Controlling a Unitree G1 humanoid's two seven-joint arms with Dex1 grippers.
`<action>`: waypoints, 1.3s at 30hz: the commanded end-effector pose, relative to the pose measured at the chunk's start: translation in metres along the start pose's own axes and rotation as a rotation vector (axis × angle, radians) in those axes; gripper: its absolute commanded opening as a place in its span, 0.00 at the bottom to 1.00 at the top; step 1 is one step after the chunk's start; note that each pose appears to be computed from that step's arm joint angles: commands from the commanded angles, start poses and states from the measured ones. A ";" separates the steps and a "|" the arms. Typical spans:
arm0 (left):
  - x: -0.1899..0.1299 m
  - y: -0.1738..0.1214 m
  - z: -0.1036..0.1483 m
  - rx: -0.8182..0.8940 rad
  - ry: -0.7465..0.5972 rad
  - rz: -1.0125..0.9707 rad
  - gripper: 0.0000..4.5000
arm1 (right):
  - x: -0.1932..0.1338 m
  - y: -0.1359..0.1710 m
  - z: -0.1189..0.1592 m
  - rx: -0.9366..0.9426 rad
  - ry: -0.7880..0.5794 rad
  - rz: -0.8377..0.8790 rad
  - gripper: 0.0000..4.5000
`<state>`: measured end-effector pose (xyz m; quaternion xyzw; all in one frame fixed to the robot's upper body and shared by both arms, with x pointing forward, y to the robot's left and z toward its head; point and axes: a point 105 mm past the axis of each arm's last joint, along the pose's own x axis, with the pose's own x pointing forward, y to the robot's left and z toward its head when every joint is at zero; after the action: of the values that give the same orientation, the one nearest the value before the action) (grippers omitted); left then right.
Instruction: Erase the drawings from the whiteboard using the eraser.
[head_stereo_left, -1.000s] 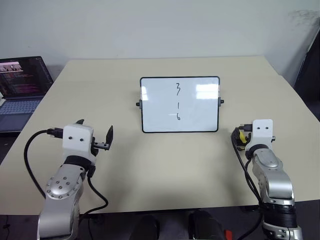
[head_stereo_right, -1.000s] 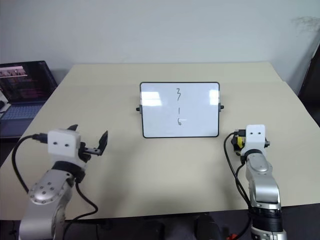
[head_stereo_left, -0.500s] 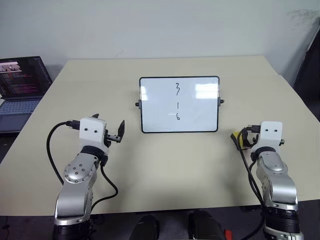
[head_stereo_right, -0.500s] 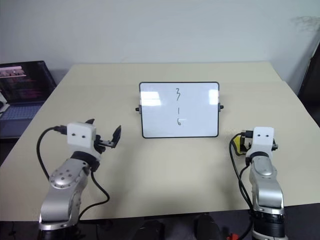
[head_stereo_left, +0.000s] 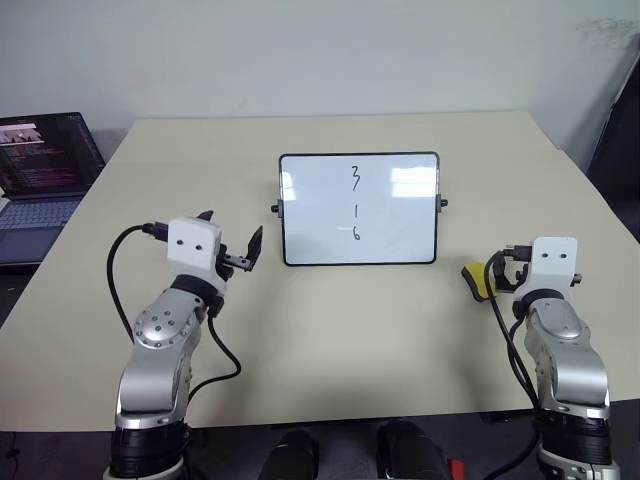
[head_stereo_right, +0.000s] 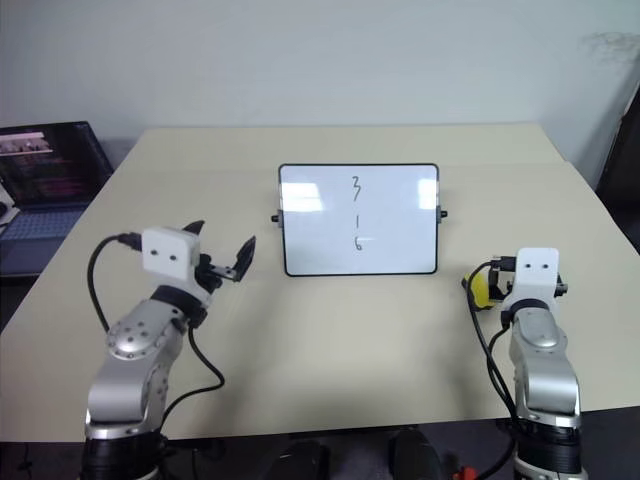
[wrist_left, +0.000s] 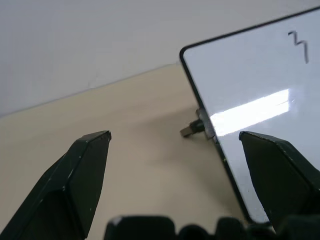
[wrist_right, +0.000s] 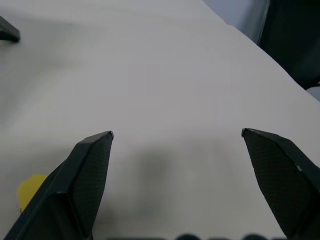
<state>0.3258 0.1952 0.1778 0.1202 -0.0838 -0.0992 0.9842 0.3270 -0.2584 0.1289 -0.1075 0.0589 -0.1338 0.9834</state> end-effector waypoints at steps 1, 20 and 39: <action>0.005 -0.004 0.029 -0.012 -0.076 -0.128 1.00 | -0.005 0.004 0.030 0.021 -0.062 0.080 0.99; -0.022 -0.079 0.015 -0.207 0.099 -1.018 1.00 | -0.011 0.039 0.050 0.120 0.150 0.288 0.99; -0.033 -0.091 -0.010 -0.199 0.182 -1.257 1.00 | -0.027 0.028 0.030 0.133 0.304 0.271 0.99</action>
<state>0.2798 0.1235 0.1317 0.0450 0.1162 -0.6414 0.7570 0.3158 -0.2162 0.1482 -0.0205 0.2238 -0.0121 0.9743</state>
